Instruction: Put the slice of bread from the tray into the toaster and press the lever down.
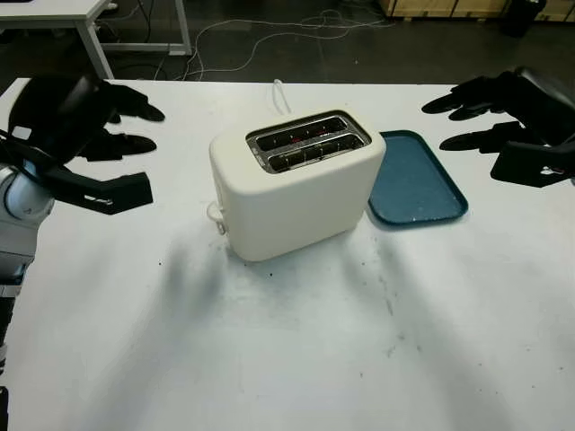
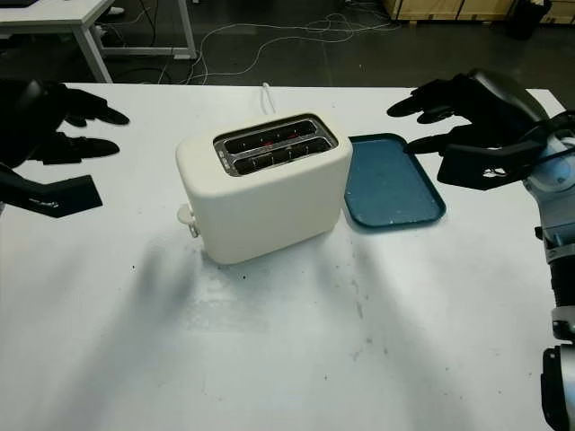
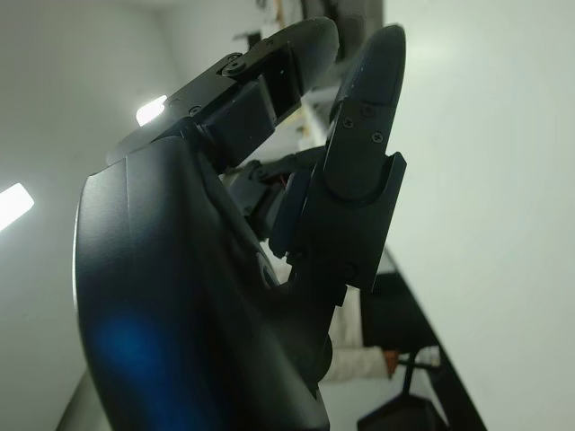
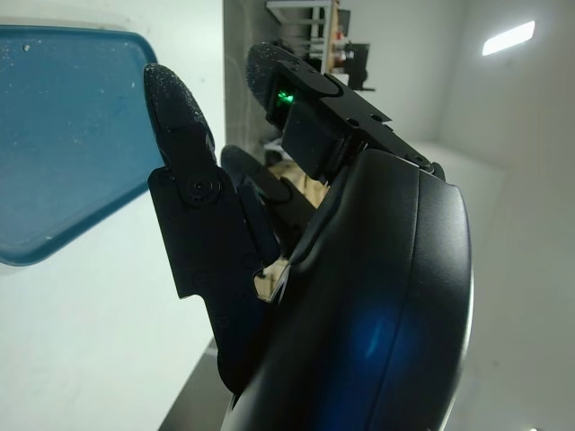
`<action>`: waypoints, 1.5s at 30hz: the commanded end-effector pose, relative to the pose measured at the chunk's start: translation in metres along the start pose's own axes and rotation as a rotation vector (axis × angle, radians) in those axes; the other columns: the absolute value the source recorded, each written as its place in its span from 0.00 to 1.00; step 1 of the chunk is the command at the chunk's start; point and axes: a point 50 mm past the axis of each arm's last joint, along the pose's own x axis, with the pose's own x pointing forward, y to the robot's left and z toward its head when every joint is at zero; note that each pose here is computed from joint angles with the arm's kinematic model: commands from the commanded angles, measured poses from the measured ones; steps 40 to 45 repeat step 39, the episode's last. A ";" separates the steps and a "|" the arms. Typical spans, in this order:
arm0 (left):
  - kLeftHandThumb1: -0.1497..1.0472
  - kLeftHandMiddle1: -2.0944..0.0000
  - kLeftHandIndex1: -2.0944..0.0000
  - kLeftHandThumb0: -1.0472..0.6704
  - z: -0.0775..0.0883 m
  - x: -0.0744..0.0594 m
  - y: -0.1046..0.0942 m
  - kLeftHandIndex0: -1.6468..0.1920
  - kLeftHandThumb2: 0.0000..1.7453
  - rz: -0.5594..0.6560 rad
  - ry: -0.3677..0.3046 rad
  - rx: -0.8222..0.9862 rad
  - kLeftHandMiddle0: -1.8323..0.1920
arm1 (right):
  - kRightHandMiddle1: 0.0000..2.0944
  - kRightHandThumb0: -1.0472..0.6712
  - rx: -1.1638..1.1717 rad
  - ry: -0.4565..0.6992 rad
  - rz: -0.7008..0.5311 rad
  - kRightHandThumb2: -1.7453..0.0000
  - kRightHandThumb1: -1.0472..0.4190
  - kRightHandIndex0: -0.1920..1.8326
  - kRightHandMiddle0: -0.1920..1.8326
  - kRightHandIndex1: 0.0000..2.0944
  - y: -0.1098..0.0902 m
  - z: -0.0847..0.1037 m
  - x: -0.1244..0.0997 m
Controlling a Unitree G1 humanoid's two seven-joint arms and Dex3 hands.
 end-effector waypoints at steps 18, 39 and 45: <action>0.89 0.64 0.99 0.24 0.001 -0.029 -0.028 0.33 0.00 -0.031 0.069 -0.107 0.50 | 0.00 0.32 0.068 0.002 0.033 0.99 0.14 0.52 0.48 0.00 0.036 0.004 -0.005; 0.89 0.58 0.99 0.23 0.003 -0.024 -0.027 0.32 0.01 -0.033 0.064 -0.103 0.54 | 0.00 0.33 0.075 0.000 0.014 1.00 0.15 0.54 0.49 0.01 0.034 0.010 -0.006; 0.89 0.58 0.99 0.23 0.003 -0.024 -0.027 0.32 0.01 -0.033 0.064 -0.103 0.54 | 0.00 0.33 0.075 0.000 0.014 1.00 0.15 0.54 0.49 0.01 0.034 0.010 -0.006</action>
